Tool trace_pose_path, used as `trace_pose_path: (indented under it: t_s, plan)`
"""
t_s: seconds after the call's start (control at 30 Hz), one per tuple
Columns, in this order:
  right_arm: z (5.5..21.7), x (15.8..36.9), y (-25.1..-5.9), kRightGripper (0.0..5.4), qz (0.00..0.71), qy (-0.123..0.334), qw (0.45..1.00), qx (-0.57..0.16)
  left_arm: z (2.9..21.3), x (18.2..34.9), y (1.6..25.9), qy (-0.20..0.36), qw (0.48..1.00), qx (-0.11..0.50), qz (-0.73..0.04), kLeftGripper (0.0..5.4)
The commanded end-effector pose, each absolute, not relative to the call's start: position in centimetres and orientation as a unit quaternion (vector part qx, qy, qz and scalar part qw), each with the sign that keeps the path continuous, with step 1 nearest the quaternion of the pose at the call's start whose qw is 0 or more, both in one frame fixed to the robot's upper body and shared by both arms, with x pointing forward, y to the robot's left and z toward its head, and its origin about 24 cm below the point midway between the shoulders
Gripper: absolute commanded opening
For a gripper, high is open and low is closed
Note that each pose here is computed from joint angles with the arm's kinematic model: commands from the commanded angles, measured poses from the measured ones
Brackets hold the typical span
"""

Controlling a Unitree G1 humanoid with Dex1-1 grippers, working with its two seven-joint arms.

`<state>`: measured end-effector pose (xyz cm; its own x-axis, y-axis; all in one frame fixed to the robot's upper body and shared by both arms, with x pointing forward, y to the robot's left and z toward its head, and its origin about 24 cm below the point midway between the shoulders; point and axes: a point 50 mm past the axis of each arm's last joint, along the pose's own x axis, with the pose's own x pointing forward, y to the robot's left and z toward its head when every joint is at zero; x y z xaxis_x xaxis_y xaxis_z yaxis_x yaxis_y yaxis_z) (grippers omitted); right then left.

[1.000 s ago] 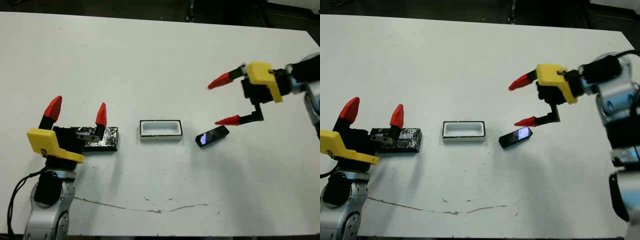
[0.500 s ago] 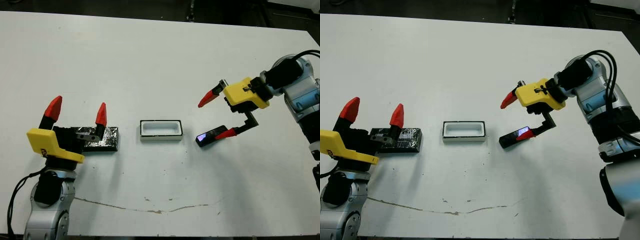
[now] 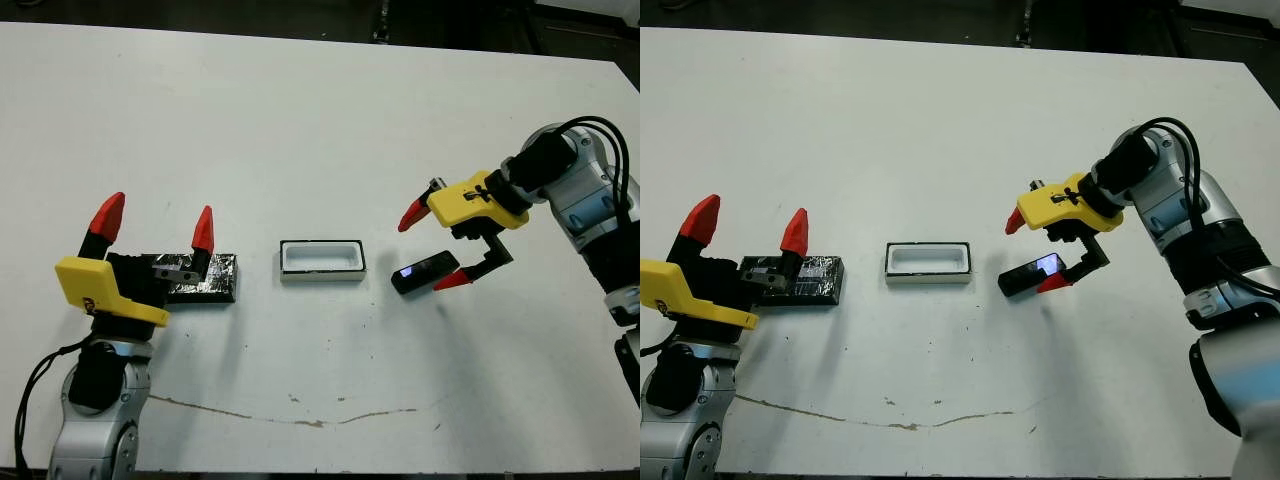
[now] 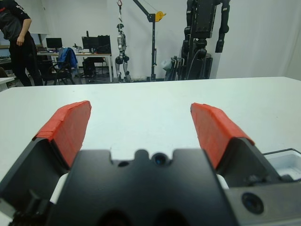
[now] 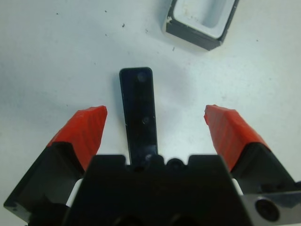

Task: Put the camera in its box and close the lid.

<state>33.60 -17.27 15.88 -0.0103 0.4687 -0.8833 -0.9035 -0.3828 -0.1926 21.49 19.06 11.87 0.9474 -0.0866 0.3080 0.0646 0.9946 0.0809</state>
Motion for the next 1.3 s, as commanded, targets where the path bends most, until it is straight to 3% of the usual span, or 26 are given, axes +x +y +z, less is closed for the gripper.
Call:
trace_pose_path:
  t_s: [0.03, 0.5, 0.83, 1.3]
  plan:
    - [14.6, 33.3, -17.9, 5.4, 0.679, 0.242, 0.518, -0.46, 11.5, 21.4, 19.1, -0.147, 0.988, 0.033, -0.036, 5.38]
    - [13.2, 32.7, -18.1, 5.2, 0.679, 0.248, 0.536, -0.436, 11.4, 21.3, 19.2, -0.144, 0.988, 0.037, -0.039, 5.4]
    - [12.2, 32.7, -18.1, 3.79, 0.677, 0.242, 0.563, -0.409, 11.3, 21.3, 19.2, -0.147, 0.988, 0.035, -0.037, 5.4]
    - [12.1, 32.9, -18.1, 1.68, 0.667, 0.232, 0.58, -0.407, 11.4, 21.3, 19.1, -0.146, 0.988, 0.037, -0.034, 5.4]
